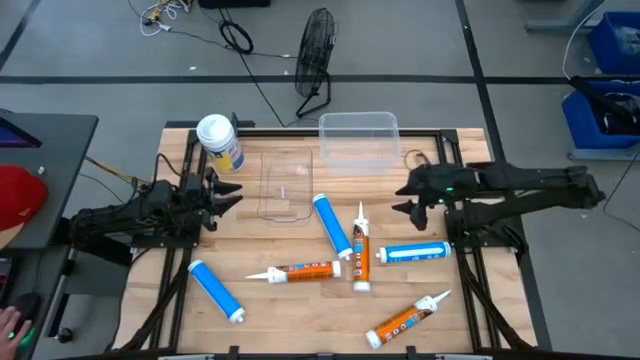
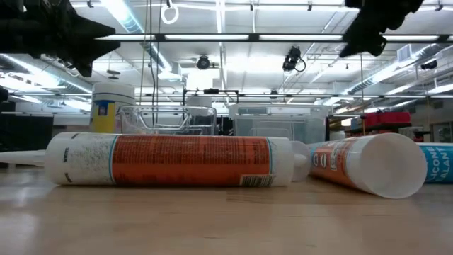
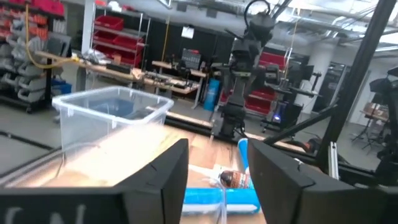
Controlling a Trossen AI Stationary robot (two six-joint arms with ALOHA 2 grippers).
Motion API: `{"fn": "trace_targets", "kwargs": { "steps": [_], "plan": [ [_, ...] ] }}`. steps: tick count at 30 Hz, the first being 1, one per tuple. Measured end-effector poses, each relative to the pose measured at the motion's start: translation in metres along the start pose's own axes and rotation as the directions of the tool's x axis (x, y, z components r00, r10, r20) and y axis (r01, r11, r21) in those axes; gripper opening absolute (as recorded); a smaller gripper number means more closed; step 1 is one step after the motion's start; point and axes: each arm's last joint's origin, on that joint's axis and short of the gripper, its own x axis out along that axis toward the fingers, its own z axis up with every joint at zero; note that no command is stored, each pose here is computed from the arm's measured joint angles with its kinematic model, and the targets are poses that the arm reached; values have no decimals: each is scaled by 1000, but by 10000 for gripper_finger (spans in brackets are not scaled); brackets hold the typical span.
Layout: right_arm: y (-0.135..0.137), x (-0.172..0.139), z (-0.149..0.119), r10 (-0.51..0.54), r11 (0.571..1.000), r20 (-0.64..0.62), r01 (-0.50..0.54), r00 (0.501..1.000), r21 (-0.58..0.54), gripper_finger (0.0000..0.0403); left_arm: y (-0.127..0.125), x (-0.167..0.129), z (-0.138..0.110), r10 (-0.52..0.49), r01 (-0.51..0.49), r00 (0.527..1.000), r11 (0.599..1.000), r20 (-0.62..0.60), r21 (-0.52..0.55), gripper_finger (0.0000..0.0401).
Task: Pick & place silicon tubes, Sealant and Lysol wipes
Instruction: Put the middle right blue sealant into the left transparent bin
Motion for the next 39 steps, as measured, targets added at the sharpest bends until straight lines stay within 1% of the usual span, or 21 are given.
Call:
{"fn": "trace_targets", "kwargs": {
  "steps": [1,3,6,8,10,12,14,16,18,23,27,30,36,39],
  "plan": [
    [2,2,3,-12,1000,-70,13,997,7,239,0,0,0,1,-1,1000,1000,-5,-9,178],
    [5,8,4,-33,999,-216,38,976,18,242,0,0,-1,2,-3,1000,1000,-10,-19,186],
    [12,25,-1,-56,998,-408,63,911,3,245,0,0,-1,2,-3,1000,1000,-10,-19,193],
    [17,37,-8,-72,997,-526,74,848,-18,245,0,0,-1,2,-3,1000,1000,-10,-19,195],
    [23,48,-16,-109,994,-614,95,782,-55,245,0,0,-1,2,-2,1000,1000,-10,-19,197],
    [29,56,-24,-148,989,-676,108,722,-101,245,0,0,-1,2,-2,1000,1000,-10,-19,197],
    [38,64,-29,-167,985,-701,96,694,-140,245,0,0,-1,2,-2,1000,1000,-11,-19,197],
    [47,71,-34,-173,983,-708,77,685,-167,244,0,0,-1,2,-2,1000,1000,-13,-19,197],
    [56,77,-38,-170,981,-703,51,690,-187,243,0,0,-1,2,-3,1000,1000,-14,-18,197],
    [76,90,-46,-157,974,-672,2,724,-225,243,1,0,-3,6,-7,999,1000,-32,-15,197],
    [90,102,-54,-194,945,-619,-24,761,-325,245,1,0,-4,9,-10,999,1000,-47,-13,197],
    [97,112,-59,-206,933,-605,-32,769,-359,254,1,0,-5,11,-12,998,1000,-56,-7,197],
    [98,133,-71,-266,920,-647,-13,715,-393,280,1,0,-5,12,-12,998,1000,-58,1,197],
    [97,143,-78,-302,903,-669,-20,679,-428,292,1,0,-6,13,-13,998,1000,-64,2,197]
  ]
}}
